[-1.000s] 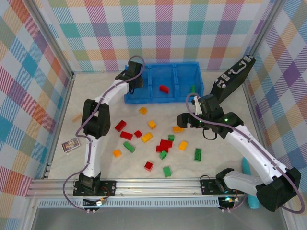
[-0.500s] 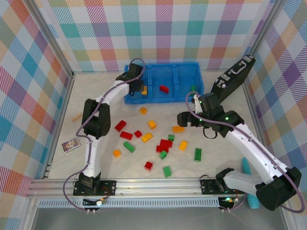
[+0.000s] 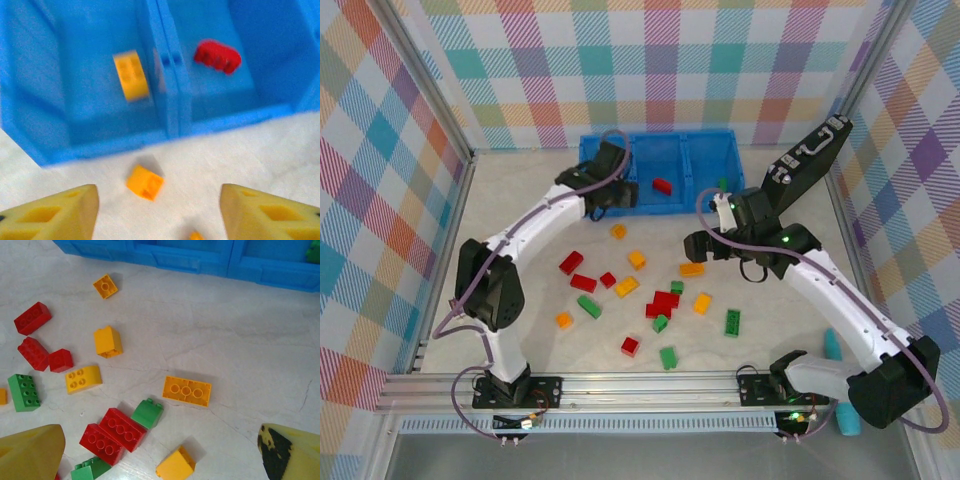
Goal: Sort the legos into containers by color
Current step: Pick up the lego from the center of the table.
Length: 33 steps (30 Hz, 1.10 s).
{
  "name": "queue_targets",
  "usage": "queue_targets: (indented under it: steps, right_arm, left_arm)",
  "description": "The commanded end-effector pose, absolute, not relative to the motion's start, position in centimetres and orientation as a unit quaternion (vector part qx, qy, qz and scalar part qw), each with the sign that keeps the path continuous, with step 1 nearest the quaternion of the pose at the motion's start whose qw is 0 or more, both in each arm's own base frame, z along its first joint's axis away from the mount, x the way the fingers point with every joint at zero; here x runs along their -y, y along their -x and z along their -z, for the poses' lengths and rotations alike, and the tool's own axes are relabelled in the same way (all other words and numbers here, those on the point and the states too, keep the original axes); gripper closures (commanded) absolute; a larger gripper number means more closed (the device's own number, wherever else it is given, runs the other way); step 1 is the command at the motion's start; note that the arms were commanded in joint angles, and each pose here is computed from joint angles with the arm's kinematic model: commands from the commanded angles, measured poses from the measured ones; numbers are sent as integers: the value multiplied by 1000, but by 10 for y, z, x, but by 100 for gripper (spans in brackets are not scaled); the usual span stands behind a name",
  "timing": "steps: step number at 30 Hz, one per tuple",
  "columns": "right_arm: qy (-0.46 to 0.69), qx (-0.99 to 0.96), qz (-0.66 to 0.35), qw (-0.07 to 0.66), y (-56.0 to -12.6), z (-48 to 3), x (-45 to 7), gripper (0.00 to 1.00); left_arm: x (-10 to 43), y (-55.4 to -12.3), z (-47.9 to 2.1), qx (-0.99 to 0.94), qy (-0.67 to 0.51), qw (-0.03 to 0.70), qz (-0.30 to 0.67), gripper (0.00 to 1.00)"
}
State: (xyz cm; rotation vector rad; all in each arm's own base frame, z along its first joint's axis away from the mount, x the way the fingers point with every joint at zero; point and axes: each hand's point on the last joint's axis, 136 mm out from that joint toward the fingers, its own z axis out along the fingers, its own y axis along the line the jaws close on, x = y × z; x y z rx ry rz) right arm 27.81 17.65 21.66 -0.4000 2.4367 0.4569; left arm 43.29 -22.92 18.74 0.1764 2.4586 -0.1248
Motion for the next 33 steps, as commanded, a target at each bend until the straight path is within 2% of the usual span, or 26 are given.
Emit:
queue_targets:
  steps: [1, 8, 16, 19, 33]
  right_arm:
    - [165, -910, -189, 330, -287, -231, -185, 1]
    - [139, -918, -174, 329, -289, -229, -176, 1]
    - [140, -921, -179, 315, -287, -218, -179, 1]
    - [144, -922, -178, 311, -289, -216, -181, 1]
    - [146, -929, -179, 290, -296, -192, -187, 1]
  left_arm:
    - [223, -412, -143, -957, -40, 286, 11, 30]
    - [221, -431, -115, -956, -36, 286, -44, 28]
    - [224, -446, -82, -967, 34, 251, -10, 26]
    - [217, -444, -72, -967, 70, 244, -8, 23]
    - [222, -439, -32, -964, 162, 208, 38, 23]
